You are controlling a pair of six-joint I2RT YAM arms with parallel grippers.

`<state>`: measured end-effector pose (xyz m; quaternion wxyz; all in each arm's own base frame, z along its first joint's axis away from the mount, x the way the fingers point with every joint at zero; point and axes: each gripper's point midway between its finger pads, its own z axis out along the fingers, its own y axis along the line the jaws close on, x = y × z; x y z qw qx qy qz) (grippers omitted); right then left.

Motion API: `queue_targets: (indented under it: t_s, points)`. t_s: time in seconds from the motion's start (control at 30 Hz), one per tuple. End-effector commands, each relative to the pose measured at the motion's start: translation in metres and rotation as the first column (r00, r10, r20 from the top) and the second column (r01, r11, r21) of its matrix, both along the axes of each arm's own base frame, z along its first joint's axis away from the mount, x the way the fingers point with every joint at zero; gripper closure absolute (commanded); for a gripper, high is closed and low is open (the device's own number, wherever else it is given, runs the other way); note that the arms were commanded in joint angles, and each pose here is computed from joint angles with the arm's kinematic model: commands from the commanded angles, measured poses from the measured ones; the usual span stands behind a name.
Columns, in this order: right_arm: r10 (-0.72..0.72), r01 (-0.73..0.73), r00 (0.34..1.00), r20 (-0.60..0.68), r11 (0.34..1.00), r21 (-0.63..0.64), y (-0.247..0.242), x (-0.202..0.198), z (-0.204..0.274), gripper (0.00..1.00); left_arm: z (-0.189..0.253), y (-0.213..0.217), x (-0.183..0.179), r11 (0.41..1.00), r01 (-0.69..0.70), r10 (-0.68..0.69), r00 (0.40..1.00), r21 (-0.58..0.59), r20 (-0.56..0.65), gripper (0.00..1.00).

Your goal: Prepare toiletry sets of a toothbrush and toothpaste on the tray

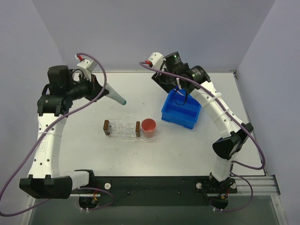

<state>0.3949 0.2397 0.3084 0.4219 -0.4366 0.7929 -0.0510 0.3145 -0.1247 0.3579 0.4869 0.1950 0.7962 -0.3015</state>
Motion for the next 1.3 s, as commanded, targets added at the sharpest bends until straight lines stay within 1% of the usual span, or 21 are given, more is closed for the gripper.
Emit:
queue_targets:
  t_s: [0.0,0.3,0.33,0.4,0.47,0.53,0.6,0.67,0.8,0.9,1.13,1.27]
  points:
    - [-0.050,0.047,0.997,0.058,0.998,0.045,-0.013,0.006,0.028,0.48,-0.004,0.017,-0.019,0.989,0.004,-0.015,0.997,0.147,0.071,1.00]
    - [-0.050,0.050,0.999,0.000,0.998,0.042,-0.016,-0.003,0.008,0.49,-0.034,0.031,-0.044,0.966,0.005,-0.019,0.999,0.258,0.051,1.00]
    - [-0.053,0.053,0.999,-0.002,0.998,0.043,-0.017,-0.004,0.008,0.49,-0.043,0.033,-0.045,0.964,0.007,-0.017,0.999,0.264,0.036,1.00]
    - [-0.049,0.049,0.999,0.000,0.998,0.048,-0.016,-0.004,0.010,0.49,-0.048,0.036,-0.050,0.955,0.007,-0.024,0.998,0.297,0.051,1.00]
    - [-0.049,0.049,0.999,0.008,0.998,0.050,-0.015,-0.003,0.012,0.49,-0.060,0.040,-0.053,0.947,0.008,-0.023,0.999,0.321,0.042,1.00]
    - [-0.049,0.049,0.999,0.013,0.998,0.046,-0.016,-0.002,0.014,0.49,-0.068,0.045,-0.051,0.935,-0.003,-0.015,0.999,0.354,0.047,1.00]
    - [-0.046,0.046,0.999,0.010,0.998,0.041,-0.016,-0.001,0.012,0.49,-0.079,0.048,-0.051,0.932,-0.004,-0.009,0.999,0.362,0.035,1.00]
    - [-0.044,0.044,0.999,0.004,0.998,0.036,-0.015,-0.001,0.009,0.49,-0.080,0.048,-0.046,0.932,-0.012,-0.007,0.999,0.362,0.054,1.00]
    - [-0.040,0.040,0.999,-0.006,0.999,0.031,-0.013,0.000,0.004,0.49,-0.091,0.049,-0.037,0.932,-0.026,0.010,0.999,0.360,0.047,1.00]
    - [-0.039,0.039,0.999,-0.012,0.999,0.029,-0.013,0.001,0.001,0.49,-0.092,0.050,-0.028,0.933,-0.040,0.016,0.997,0.359,0.069,1.00]
    - [-0.033,0.034,0.999,-0.026,0.999,0.017,-0.013,-0.001,-0.005,0.49,-0.097,0.048,-0.015,0.939,-0.041,0.022,0.998,0.343,0.059,1.00]
    - [-0.037,0.038,0.999,-0.033,0.999,0.012,-0.016,-0.001,-0.008,0.50,-0.101,0.048,-0.013,0.939,-0.036,0.021,0.999,0.342,0.047,1.00]
